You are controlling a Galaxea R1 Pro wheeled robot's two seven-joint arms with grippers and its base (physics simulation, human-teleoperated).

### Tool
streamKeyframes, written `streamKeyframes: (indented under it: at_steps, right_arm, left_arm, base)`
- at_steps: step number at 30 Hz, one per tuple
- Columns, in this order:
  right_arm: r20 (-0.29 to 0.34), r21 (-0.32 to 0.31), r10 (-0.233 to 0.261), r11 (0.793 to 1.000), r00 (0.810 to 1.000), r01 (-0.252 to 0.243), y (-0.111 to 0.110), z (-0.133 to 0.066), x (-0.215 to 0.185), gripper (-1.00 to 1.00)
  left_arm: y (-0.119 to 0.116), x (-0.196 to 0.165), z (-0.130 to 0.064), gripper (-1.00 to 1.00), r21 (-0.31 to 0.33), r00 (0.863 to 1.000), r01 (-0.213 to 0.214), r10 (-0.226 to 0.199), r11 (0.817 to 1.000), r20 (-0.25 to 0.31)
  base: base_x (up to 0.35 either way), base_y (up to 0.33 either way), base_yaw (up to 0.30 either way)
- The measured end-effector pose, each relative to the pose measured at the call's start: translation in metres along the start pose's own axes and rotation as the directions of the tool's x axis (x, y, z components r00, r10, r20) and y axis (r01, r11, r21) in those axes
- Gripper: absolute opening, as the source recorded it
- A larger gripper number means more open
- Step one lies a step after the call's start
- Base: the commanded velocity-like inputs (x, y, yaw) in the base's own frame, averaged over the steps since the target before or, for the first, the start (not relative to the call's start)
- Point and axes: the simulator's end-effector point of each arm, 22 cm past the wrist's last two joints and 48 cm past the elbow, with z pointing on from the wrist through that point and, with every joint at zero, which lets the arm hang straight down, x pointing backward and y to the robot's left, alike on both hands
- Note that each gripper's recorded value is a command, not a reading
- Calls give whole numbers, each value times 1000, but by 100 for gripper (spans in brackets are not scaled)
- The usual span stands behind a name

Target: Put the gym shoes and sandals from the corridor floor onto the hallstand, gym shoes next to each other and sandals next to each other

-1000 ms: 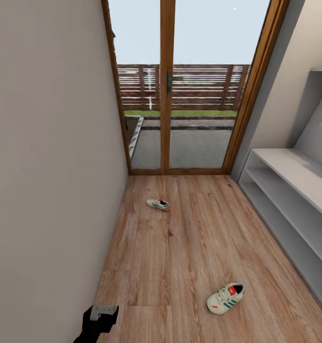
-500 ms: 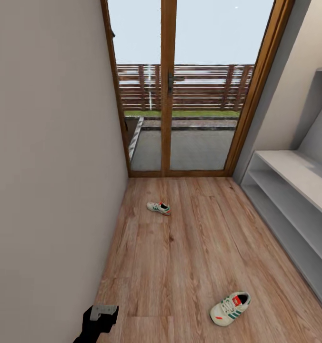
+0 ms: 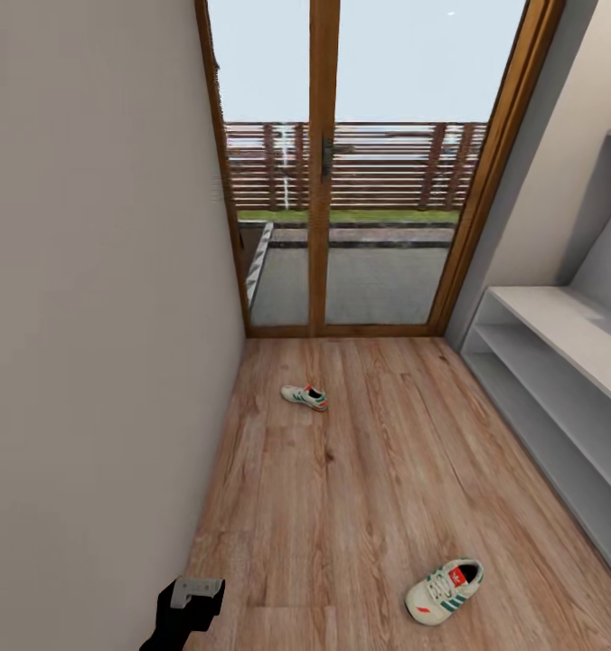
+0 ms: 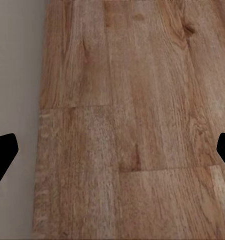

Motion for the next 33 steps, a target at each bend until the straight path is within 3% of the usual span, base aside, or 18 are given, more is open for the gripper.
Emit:
streamKeyframes:
  at_steps: [14, 24, 33]
  right_arm:
    - [0, 0, 0, 1000, 1000, 0, 0, 0, 0, 100]
    - [0, 0, 0, 1000, 1000, 0, 0, 0, 0, 100]
    - [0, 0, 0, 1000, 1000, 0, 0, 0, 0, 100]
  left_arm:
    - [0, 0, 0, 100, 0, 1000, 0, 0, 1000, 0]
    - [0, -1, 0, 100, 0, 1000, 0, 0, 1000, 1]
    - [0, 0, 0, 100, 0, 1000, 0, 0, 1000, 1]
  base:
    - [38, 67, 0]
    - [203, 1, 0]
    - [48, 0, 0]
